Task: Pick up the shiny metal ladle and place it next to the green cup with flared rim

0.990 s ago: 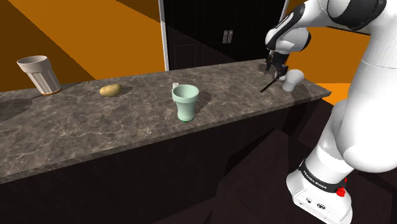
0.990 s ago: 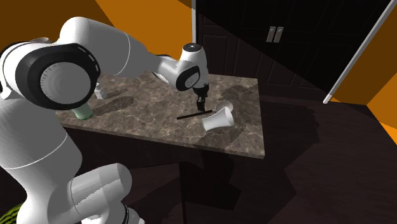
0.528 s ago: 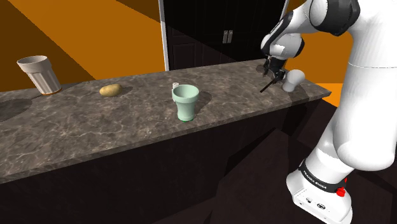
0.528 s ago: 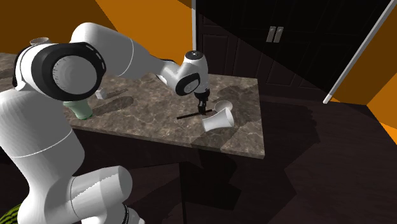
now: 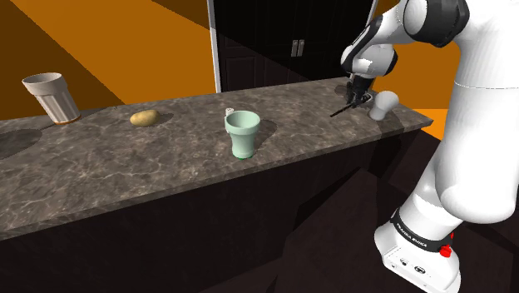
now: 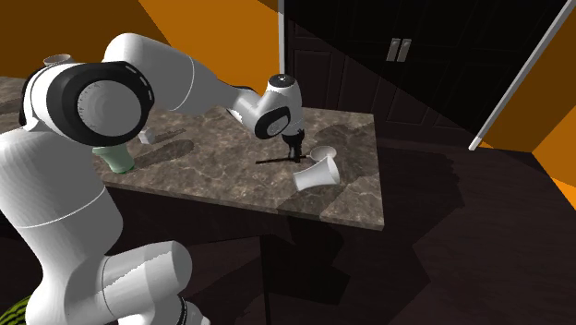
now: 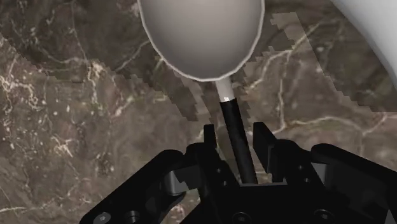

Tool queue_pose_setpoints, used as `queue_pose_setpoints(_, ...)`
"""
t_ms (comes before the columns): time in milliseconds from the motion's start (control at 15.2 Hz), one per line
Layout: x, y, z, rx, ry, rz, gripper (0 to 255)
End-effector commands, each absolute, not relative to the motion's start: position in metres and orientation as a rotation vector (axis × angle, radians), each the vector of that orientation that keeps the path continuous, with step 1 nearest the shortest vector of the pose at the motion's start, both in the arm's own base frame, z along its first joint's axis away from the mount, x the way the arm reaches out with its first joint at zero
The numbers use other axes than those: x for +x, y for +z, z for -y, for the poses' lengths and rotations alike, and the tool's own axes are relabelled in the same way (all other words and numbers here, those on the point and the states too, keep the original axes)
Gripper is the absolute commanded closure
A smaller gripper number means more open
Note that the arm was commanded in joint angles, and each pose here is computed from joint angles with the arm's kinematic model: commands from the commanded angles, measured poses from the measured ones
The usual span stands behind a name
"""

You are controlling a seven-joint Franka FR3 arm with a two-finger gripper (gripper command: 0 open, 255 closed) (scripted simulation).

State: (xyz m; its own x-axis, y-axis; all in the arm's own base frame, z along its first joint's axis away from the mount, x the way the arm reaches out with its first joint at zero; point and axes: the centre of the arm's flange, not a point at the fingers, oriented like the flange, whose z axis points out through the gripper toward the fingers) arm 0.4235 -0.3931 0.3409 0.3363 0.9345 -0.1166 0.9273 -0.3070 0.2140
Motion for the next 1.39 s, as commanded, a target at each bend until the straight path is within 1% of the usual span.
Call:
queue_pose_setpoints(0,0.423,0.341,0.393,2.359,0.043,-1.681,255)
queue_pose_setpoints(462,0.424,0.341,0.393,2.359,0.043,-1.681,255)
queue_pose_setpoints(1320,0.424,0.410,0.393,2.359,0.043,-1.681,255)
